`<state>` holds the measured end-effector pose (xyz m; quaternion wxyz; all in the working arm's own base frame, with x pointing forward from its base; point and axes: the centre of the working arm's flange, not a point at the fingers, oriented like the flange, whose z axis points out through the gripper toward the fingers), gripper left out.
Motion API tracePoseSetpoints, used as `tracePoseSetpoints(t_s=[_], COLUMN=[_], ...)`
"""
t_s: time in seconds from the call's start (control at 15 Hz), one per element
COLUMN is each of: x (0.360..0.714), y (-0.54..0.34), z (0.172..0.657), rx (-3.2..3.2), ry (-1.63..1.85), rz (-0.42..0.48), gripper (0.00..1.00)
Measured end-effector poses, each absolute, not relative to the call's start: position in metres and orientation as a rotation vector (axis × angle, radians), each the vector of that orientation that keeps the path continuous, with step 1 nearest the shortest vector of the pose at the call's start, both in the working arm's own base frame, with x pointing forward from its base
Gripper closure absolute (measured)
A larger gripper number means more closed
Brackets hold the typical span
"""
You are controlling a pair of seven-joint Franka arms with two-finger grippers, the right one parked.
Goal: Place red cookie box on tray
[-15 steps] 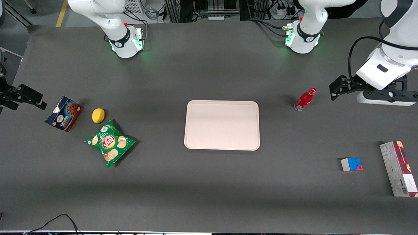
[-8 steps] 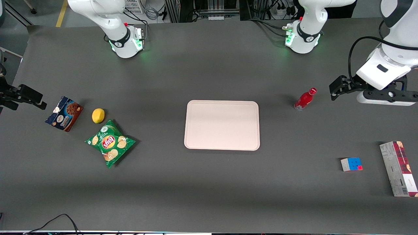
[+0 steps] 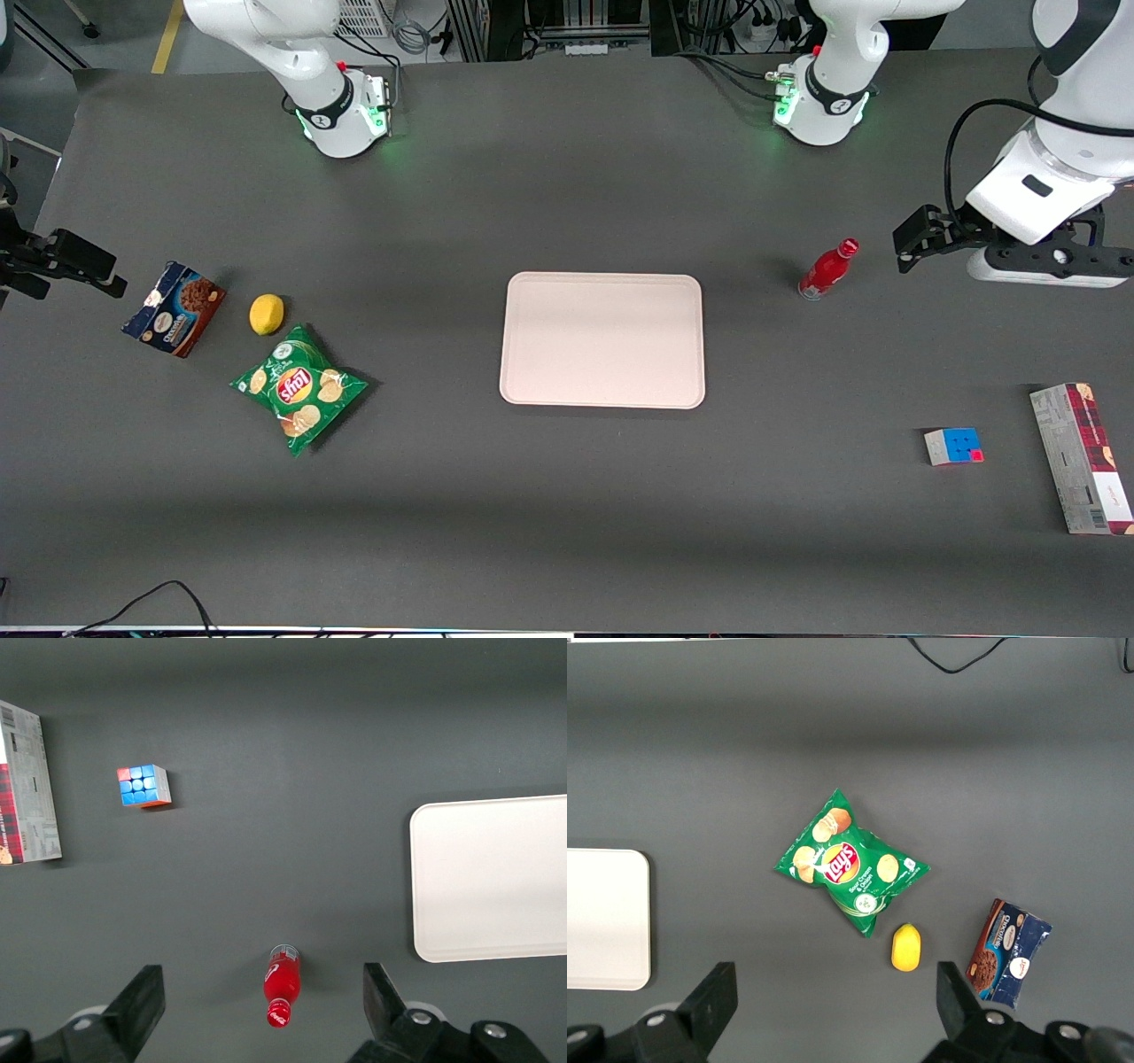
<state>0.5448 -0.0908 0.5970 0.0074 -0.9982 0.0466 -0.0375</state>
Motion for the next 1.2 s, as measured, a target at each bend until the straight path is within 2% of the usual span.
tracePoseSetpoints(t_s=[0.8,1.2], x=[0.545,0.568], y=[-0.088,0.01], z=[0.597,0.576], rx=[-3.118,-3.087], ry=[0.141,0.242], rz=[-0.117,-0.088], gripper=[0.0,0.0])
